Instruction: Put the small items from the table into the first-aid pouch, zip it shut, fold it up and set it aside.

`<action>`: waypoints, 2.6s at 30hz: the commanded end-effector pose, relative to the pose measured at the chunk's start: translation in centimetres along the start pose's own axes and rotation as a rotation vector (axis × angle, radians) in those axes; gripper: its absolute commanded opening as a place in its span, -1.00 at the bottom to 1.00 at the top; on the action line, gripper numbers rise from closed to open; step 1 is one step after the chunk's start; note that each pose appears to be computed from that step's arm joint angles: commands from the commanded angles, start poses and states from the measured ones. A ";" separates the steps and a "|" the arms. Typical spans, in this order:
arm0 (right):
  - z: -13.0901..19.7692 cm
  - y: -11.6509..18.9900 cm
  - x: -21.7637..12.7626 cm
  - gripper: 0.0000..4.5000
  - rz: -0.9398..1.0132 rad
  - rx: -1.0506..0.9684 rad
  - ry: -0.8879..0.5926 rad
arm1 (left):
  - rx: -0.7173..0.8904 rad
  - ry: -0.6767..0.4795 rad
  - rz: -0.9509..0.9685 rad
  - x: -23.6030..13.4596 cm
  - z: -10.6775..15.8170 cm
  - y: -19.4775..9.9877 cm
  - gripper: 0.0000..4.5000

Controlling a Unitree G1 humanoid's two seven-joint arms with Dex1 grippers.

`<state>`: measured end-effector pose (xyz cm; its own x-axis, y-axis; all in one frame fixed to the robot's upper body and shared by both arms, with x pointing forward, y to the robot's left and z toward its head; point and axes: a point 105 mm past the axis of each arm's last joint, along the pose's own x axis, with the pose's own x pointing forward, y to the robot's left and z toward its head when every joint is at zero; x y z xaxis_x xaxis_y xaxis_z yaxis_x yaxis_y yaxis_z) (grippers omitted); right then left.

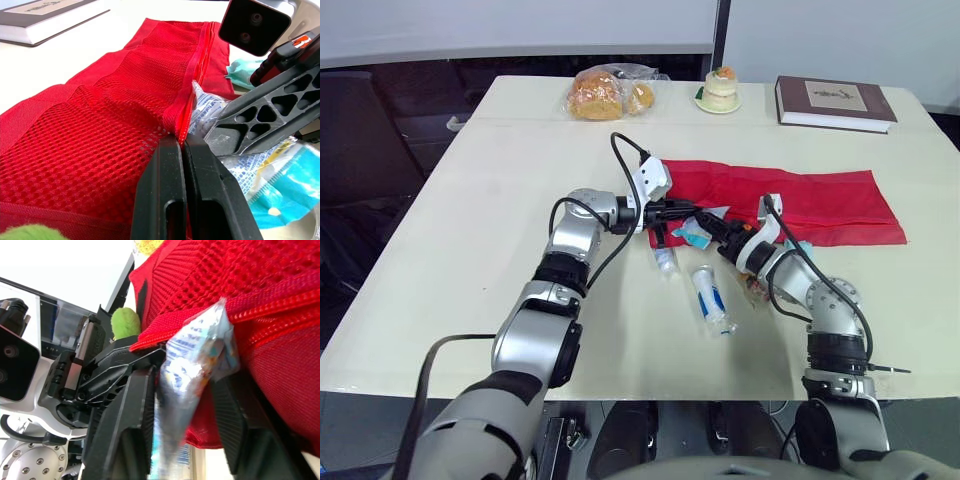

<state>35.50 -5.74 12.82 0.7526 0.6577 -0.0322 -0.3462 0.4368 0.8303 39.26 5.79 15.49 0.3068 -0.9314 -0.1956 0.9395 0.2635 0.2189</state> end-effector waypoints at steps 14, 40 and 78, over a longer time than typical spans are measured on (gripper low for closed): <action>1.1 -0.3 -2.8 -0.25 -0.011 -0.077 0.004 | 0.047 -0.034 -0.036 0.1 1.2 -0.1 -1.00; 0.5 0.9 -2.3 -1.00 0.018 0.009 -0.002 | 0.031 -0.054 -0.072 0.7 1.3 -0.7 -1.00; 1.7 0.2 -3.0 0.54 0.025 0.160 -0.231 | -0.192 -0.110 -0.096 1.6 1.0 -1.1 -1.00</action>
<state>34.52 -8.20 12.40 0.8640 0.5013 0.0460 -0.2340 0.3191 0.9184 38.32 4.12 14.81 0.2092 -0.9710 -0.1155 0.9769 0.2129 -0.0205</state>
